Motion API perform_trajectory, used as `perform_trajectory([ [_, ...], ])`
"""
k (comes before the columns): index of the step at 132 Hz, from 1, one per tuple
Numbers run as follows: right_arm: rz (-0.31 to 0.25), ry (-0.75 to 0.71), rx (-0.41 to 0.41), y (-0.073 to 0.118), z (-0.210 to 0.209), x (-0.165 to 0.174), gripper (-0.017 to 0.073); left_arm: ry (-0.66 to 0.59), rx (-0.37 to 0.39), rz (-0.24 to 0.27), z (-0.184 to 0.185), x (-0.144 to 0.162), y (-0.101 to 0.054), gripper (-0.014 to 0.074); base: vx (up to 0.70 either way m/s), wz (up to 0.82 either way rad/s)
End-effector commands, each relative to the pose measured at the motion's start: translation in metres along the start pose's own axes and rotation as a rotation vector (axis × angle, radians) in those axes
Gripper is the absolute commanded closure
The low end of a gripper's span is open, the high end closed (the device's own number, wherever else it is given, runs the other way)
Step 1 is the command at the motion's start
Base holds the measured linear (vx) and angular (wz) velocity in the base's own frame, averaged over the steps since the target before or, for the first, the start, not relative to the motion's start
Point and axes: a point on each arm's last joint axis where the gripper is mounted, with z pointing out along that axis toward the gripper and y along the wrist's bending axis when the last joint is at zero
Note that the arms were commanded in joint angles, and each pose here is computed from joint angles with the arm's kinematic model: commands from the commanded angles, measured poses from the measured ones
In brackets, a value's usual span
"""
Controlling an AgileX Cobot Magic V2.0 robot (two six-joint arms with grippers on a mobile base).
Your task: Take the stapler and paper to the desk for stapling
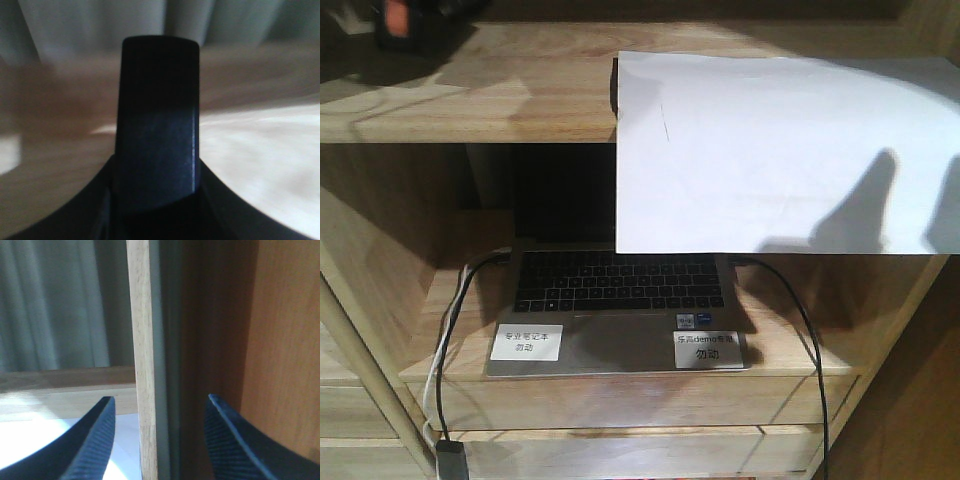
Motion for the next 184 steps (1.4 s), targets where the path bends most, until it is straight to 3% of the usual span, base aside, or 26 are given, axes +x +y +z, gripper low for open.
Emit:
perform_trajectory([
  [1,-0.012,-0.093,0.004,0.0,-0.003,-0.014,0.0181,-0.239,0.086,0.014,-0.061,-0.018,0.001,0.0601,0.0,0.0],
  [40,-0.012,-0.093,0.004,0.0,-0.003,-0.014,0.0181,-0.396,0.232,0.109,-0.134,0.029,0.008,0.06,0.0,0.0],
  [67,-0.012,-0.093,0.004,0.0,-0.003,-0.014,0.0181,-0.431,0.251,0.175,-0.171,0.083,0.021,0.06,0.0,0.0],
  [100,-0.012,-0.093,0.004,0.0,-0.003,-0.014,0.0181,-0.46,0.255,0.171,-0.208,0.144,0.038,0.06,0.0,0.0],
  [121,-0.012,-0.093,0.004,0.0,-0.003,-0.014,0.0181,-0.478,0.302,0.136,-0.23,0.183,0.045,0.06,0.0,0.0],
  [137,-0.012,-0.093,0.004,0.0,-0.003,-0.014,0.0181,-0.477,0.313,0.137,-0.242,0.21,0.051,0.06,0.0,0.0],
  [184,-0.012,-0.094,0.004,0.0,-0.003,-0.014,0.0181,-0.519,0.323,0.145,-0.266,0.25,0.061,0.06,0.0,0.0],
])
